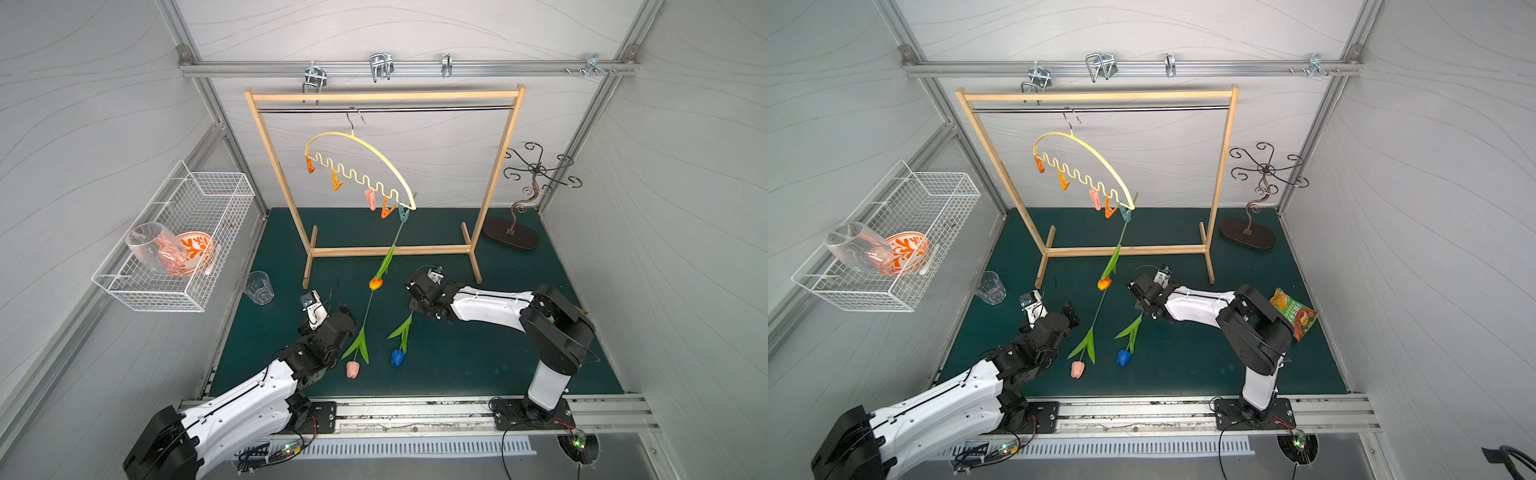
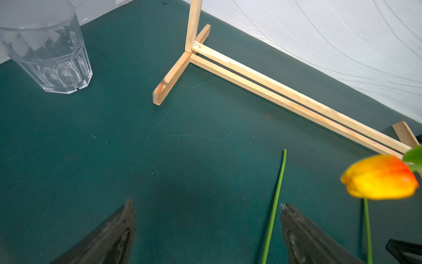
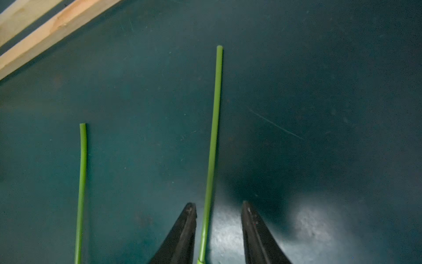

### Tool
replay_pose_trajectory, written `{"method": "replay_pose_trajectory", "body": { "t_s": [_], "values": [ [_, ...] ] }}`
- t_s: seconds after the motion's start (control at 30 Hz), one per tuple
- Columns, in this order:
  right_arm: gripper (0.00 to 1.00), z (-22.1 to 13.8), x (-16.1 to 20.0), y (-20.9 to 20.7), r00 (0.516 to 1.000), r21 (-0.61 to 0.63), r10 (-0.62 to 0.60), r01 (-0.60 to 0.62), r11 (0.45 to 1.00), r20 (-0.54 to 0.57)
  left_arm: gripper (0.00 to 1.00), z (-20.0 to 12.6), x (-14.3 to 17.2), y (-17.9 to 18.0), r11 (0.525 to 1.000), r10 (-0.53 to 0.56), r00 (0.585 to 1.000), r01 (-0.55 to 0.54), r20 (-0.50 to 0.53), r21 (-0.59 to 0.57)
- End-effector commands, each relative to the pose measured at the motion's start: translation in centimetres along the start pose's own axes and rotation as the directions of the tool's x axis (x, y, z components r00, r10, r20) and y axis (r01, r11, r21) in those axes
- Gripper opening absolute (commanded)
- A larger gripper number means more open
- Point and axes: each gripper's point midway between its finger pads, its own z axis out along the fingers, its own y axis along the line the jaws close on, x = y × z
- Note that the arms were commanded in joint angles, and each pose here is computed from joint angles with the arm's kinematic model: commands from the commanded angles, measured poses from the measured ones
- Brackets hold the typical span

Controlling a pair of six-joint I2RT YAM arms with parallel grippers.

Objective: Dry the flowers on a clothes hanger
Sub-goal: Clamp the flower onto the hanger, then pick up the flower at the center of the board.

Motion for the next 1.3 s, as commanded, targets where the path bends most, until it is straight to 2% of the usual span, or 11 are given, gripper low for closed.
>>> {"method": "replay_pose_trajectory", "body": {
  "t_s": [0.0, 0.27, 0.4, 0.53, 0.6, 0.77, 0.9, 1.07, 1.17, 1.27],
  "values": [
    [0.36, 0.7, 0.3, -0.2, 0.999, 0.043, 0.043, -0.043, 0.998, 0.002, 0.99, -0.1, -1.5, -1.4, 0.999, -0.028, 0.999, 0.027, 0.026, 0.026],
    [0.33, 1.8, 2.2, 0.1, 0.995, 0.061, 0.096, -0.095, 0.994, -0.027, 1.00, 0.1, -1.3, -1.8, 1.000, -0.009, 1.000, 0.009, 0.004, 0.025],
    [0.27, 1.7, 3.0, 0.3, 0.993, 0.059, 0.120, -0.118, 0.991, -0.022, 1.00, 0.1, -1.3, -1.8, 1.000, -0.008, 1.000, 0.008, 0.004, 0.026],
    [0.09, 1.6, 3.5, -0.2, 0.990, 0.079, 0.139, -0.137, 0.987, -0.018, 1.00, 0.1, -1.2, -1.8, 1.000, -0.007, 1.000, 0.007, 0.003, 0.028],
    [0.02, 1.3, 3.5, -0.7, 0.989, 0.094, 0.145, -0.144, 0.985, -0.008, 1.00, 0.1, -1.3, -1.7, 1.000, -0.009, 1.000, 0.009, 0.006, 0.027],
    [0.00, -1.1, 2.1, -1.4, 0.987, 0.075, 0.150, -0.154, 0.985, 0.056, 1.00, 0.1, -1.2, -1.8, 0.999, -0.008, 1.000, 0.007, 0.003, 0.031],
    [0.00, -4.5, -0.3, -0.2, 0.990, -0.021, 0.082, -0.080, 0.997, 0.115, 1.00, 0.1, -1.1, -1.8, 0.999, -0.006, 1.000, 0.006, -0.001, 0.037],
    [0.00, -10.0, -2.5, 1.5, 0.976, -0.178, -0.058, 0.097, 0.979, 0.212, 1.00, -0.1, -1.3, -2.3, 0.997, 0.006, 1.000, -0.007, 0.004, 0.073],
    [0.00, -13.7, -2.3, 3.2, 0.942, -0.321, -0.157, 0.253, 0.913, 0.296, 1.00, -0.4, -1.7, -2.5, 0.996, 0.031, 0.999, -0.032, 0.013, 0.088],
    [0.00, -16.8, -1.2, 4.9, 0.914, -0.480, -0.209, 0.365, 0.798, 0.347, 1.00, -0.7, -2.0, -2.5, 0.994, 0.026, 0.999, -0.028, 0.022, 0.106]
  ]
}}
